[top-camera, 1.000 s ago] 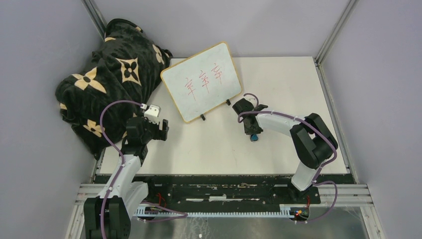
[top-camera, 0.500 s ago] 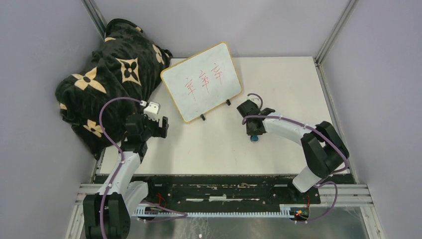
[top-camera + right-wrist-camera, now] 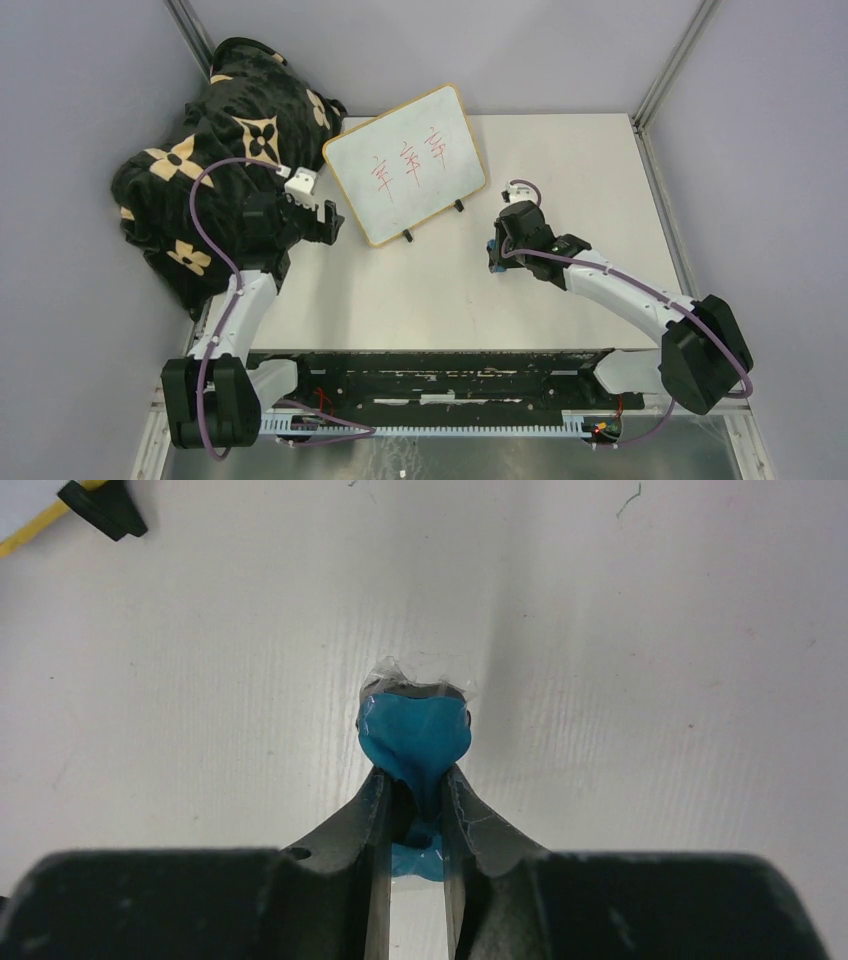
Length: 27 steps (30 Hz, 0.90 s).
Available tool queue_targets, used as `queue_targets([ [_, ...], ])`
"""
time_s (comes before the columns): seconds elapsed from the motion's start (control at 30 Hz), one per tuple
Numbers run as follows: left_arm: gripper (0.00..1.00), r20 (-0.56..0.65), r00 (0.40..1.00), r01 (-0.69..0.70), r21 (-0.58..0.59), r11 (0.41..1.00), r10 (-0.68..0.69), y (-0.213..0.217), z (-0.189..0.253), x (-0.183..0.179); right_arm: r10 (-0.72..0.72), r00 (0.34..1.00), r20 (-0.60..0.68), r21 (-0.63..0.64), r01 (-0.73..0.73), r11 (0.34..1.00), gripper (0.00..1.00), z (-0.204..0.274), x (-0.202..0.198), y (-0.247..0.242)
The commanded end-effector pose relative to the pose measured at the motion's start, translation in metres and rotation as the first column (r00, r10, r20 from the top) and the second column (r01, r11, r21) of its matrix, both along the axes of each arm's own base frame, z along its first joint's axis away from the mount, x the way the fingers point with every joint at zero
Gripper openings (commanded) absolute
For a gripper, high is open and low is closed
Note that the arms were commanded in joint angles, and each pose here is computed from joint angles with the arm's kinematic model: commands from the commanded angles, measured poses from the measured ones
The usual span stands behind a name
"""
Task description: Erase the whiteboard
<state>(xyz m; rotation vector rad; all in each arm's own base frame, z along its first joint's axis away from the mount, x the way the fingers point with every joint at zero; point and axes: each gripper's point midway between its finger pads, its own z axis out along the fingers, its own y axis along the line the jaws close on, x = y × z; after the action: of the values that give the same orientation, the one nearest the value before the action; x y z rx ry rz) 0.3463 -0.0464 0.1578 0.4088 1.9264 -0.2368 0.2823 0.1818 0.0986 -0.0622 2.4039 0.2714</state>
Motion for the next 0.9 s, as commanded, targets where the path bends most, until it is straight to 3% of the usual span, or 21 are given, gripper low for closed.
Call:
queue_targets([
  [0.0,0.88,0.111,0.992,0.067,-0.058,0.996,-0.061,-0.012,0.058,0.013,0.038,0.996,0.081,0.055,-0.042,0.998,0.1,0.023,0.009,0.011],
  [0.17,0.89,0.152,0.985,0.095,-0.057,0.994,-0.086,-0.009,0.096,0.029,0.044,0.996,0.077,0.054,-0.048,0.997,0.11,0.02,0.01,0.014],
  [0.33,0.85,0.119,0.977,0.197,-0.169,0.966,-0.178,0.005,0.119,0.057,0.05,0.996,0.076,0.046,-0.053,0.998,0.12,0.021,0.01,0.013],
  [0.87,0.81,0.058,0.948,0.315,-0.315,0.895,-0.313,0.001,0.118,0.106,0.044,0.994,0.102,-0.027,-0.042,0.999,0.15,0.048,0.025,0.007],
])
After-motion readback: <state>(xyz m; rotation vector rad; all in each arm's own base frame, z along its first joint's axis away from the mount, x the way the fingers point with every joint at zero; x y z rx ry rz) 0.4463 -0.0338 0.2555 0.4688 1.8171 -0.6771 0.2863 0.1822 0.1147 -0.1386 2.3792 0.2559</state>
